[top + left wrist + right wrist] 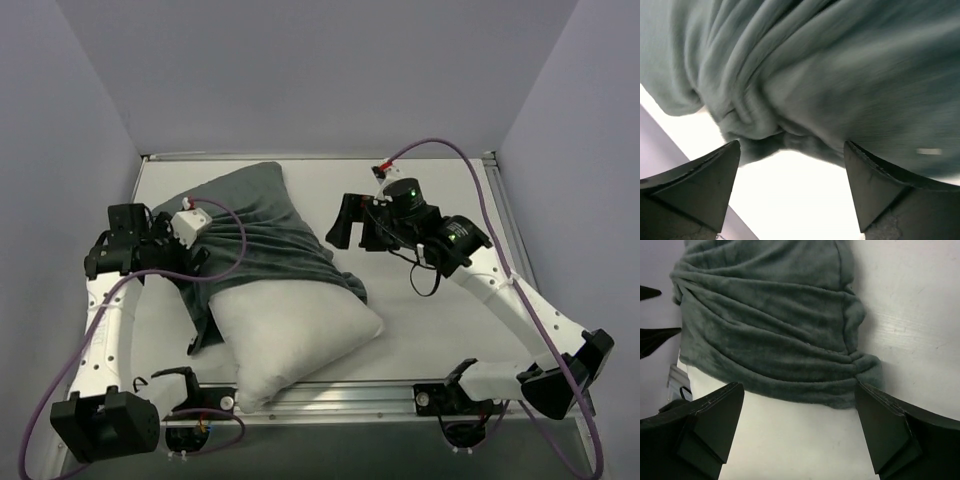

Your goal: Remove the pillowcase from the pillow

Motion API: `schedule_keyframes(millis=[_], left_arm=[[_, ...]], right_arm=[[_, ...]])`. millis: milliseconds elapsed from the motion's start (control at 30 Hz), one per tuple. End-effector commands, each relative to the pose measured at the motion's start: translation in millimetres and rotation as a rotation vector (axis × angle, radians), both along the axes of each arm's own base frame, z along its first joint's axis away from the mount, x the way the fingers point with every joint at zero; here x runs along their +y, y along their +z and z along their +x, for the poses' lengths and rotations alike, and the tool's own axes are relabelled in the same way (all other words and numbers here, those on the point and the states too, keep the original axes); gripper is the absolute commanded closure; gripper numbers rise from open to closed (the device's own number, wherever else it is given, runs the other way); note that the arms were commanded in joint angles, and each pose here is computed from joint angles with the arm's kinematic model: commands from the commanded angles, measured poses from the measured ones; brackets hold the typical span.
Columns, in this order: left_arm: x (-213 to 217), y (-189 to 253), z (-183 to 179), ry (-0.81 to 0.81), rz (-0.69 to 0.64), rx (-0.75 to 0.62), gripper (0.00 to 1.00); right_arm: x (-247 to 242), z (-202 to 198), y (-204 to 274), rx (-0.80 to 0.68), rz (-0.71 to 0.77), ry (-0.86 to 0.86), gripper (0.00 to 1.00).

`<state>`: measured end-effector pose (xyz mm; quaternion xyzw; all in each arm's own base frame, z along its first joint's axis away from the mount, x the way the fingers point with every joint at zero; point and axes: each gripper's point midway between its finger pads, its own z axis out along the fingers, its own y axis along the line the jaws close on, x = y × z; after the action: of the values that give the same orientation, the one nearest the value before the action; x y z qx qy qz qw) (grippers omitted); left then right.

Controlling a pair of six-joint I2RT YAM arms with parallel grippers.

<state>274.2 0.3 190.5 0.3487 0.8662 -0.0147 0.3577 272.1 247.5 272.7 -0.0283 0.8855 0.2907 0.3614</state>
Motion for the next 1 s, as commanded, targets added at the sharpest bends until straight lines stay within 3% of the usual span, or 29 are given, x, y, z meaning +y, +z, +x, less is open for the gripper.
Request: schedule_keyframes(millis=[0, 133, 167, 233, 400, 533, 633, 700, 767, 900, 967], left_arm=[[-30, 44, -26, -0.189, -0.068, -0.039, 0.06], [-63, 114, -29, -0.285, -0.211, -0.17, 0.06], [-77, 126, -29, -0.294, -0.298, -0.16, 0.06], [-119, 147, -35, -0.403, -0.317, -0.16, 0.06], [-203, 106, -48, -0.595, -0.145, -0.066, 0.06], [-232, 61, -30, -0.631, 0.008, 0.021, 0.06], [-248, 46, -15, -0.619, 0.031, 0.022, 0.06], [-257, 47, -4, -0.604, 0.019, -0.001, 0.0], [-264, 41, -3, -0.627, 0.015, 0.013, 0.08], [-265, 23, -16, -0.684, 0.029, 0.076, 0.1], [-264, 19, -16, -0.679, 0.036, 0.075, 0.16]], right_arm=[[-6, -15, 1, -0.035, -0.005, 0.017, 0.0], [2, -45, -24, 0.071, 0.052, 0.102, 0.0], [2, -54, -42, 0.118, 0.047, 0.118, 0.0], [7, -68, -51, 0.147, 0.068, 0.157, 0.0], [9, -98, -65, 0.179, 0.151, 0.23, 0.0], [8, -104, -79, 0.191, 0.181, 0.223, 0.0], [11, -105, -91, 0.211, 0.199, 0.213, 0.0], [12, -105, -95, 0.21, 0.207, 0.213, 0.0], [13, -105, -98, 0.213, 0.202, 0.212, 0.0], [13, -105, -103, 0.219, 0.192, 0.216, 0.0], [12, -104, -104, 0.214, 0.188, 0.211, 0.0]])
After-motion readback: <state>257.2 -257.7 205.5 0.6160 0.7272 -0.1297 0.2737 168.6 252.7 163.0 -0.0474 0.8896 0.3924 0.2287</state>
